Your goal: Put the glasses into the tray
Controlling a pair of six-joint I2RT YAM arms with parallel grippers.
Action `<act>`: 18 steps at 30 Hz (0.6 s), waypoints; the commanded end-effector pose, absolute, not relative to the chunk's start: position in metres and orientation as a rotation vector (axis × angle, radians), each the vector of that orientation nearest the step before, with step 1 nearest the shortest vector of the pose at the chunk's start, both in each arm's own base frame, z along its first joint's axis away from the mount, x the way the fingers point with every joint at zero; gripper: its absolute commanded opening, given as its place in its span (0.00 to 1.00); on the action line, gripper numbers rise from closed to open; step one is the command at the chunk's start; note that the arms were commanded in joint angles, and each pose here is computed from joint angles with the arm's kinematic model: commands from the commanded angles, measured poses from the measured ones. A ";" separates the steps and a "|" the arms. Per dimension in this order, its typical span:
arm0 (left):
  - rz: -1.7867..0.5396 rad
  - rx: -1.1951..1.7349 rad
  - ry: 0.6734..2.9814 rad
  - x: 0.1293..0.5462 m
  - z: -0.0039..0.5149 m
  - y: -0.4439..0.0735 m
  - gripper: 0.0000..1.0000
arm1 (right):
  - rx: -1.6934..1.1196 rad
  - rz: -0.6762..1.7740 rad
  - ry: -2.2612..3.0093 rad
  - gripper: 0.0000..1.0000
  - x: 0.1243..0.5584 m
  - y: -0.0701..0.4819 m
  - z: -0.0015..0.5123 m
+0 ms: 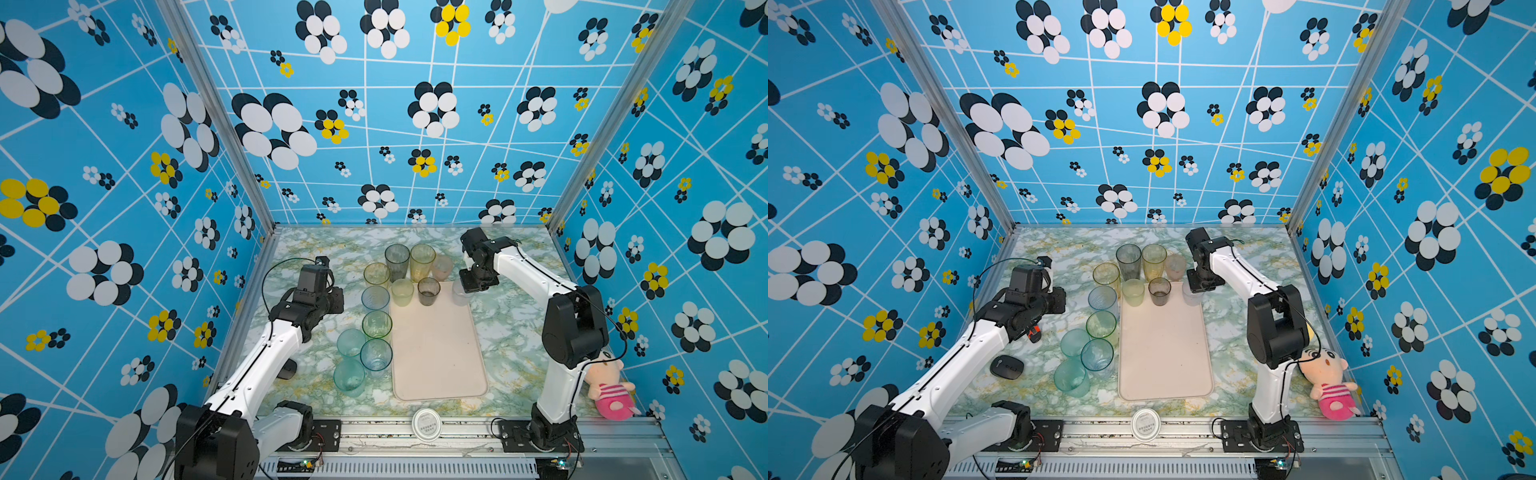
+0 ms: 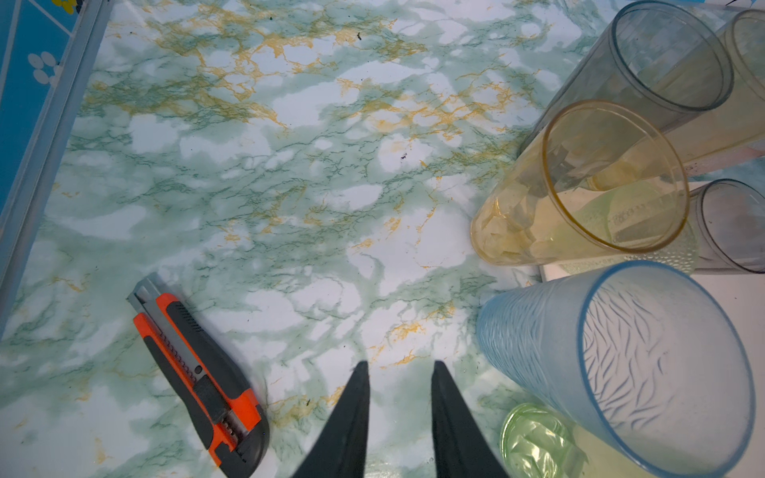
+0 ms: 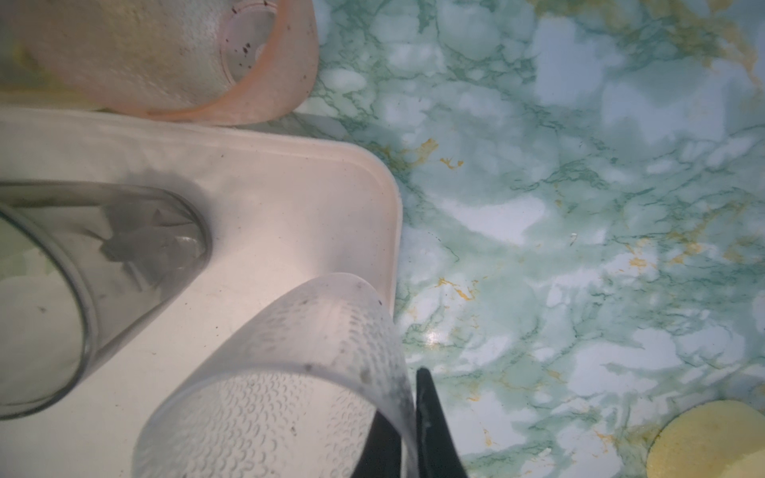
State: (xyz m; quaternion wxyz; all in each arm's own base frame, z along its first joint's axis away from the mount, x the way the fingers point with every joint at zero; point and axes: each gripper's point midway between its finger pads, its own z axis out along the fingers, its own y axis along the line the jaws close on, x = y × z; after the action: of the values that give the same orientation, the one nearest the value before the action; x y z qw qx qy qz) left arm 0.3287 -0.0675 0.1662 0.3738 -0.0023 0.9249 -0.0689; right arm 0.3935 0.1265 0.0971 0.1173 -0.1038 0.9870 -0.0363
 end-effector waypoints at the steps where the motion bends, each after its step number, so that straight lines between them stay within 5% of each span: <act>1: -0.185 -0.006 2.367 0.331 0.170 -0.068 0.29 | -0.320 -0.120 2.887 0.00 0.398 0.133 0.098; 18: -0.172 -0.005 2.374 0.331 0.167 -0.066 0.28 | -0.296 -0.090 2.886 0.00 0.409 0.141 0.083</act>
State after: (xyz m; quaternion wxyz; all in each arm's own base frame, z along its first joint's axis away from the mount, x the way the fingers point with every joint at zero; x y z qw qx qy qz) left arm 0.3288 -0.0674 0.1662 0.3738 -0.0023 0.9249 -0.0687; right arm 0.4022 0.1363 0.0836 0.1098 -0.1090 0.9873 -0.0366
